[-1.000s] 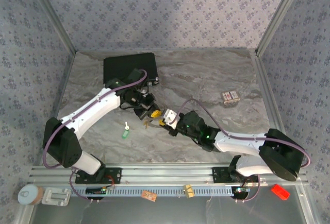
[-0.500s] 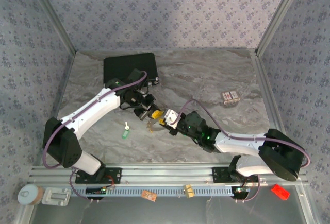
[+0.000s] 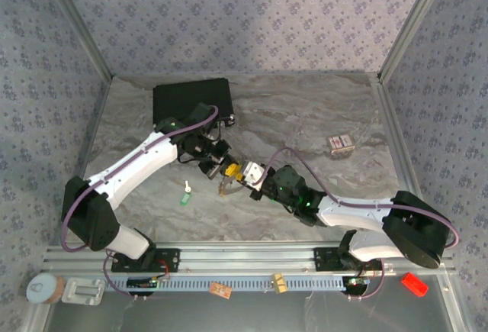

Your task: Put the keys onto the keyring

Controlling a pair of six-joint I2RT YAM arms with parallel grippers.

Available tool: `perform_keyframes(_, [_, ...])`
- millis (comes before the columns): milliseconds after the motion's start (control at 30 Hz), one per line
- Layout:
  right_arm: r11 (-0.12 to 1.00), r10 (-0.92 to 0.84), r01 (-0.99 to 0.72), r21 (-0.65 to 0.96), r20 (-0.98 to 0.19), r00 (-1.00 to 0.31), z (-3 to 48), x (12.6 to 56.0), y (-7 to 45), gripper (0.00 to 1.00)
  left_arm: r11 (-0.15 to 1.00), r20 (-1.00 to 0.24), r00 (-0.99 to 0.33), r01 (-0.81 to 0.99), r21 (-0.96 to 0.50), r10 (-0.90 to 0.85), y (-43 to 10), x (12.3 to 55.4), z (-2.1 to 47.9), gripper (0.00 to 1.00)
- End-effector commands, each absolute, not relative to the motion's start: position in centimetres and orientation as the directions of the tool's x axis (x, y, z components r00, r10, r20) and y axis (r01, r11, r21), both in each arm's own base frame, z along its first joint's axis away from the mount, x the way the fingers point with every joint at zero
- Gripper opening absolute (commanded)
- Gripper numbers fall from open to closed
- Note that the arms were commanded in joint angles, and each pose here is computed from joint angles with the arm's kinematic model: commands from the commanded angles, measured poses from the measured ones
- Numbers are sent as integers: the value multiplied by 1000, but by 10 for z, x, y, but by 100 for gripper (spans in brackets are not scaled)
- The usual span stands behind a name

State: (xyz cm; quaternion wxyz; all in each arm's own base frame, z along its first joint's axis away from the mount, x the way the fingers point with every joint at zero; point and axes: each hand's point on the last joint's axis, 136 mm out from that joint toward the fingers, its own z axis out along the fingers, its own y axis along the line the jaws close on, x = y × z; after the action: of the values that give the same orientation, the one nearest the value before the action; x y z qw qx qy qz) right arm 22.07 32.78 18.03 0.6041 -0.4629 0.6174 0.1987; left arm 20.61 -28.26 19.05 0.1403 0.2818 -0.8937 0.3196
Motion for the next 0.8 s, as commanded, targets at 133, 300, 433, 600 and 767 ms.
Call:
perform_keyframes(133, [515, -288, -796, -318, -939, 188, 195, 222, 325, 0, 613, 388, -815, -580, -537, -431, -276, 203, 206, 22])
perform_keyframes(300, [460, -310, -837, -296, -937, 160, 184, 215, 322, 0, 655, 16, -864, -393, -646, -502, -238, 251, 230, 59])
perform_keyframes(433, [405, -312, -879, -250, -942, 125, 180, 211, 319, 0, 781, -466, -805, 5, -624, -368, -226, 294, 262, 61])
perform_keyframes(600, [324, -331, -923, -206, -939, 93, 179, 206, 315, 0, 799, -863, -499, 547, -249, 73, -241, 292, 273, 57])
perform_keyframes(767, [235, -385, -950, -205, -917, 102, 175, 201, 314, 0, 461, -923, -69, 878, 124, 379, -265, 242, 242, 51])
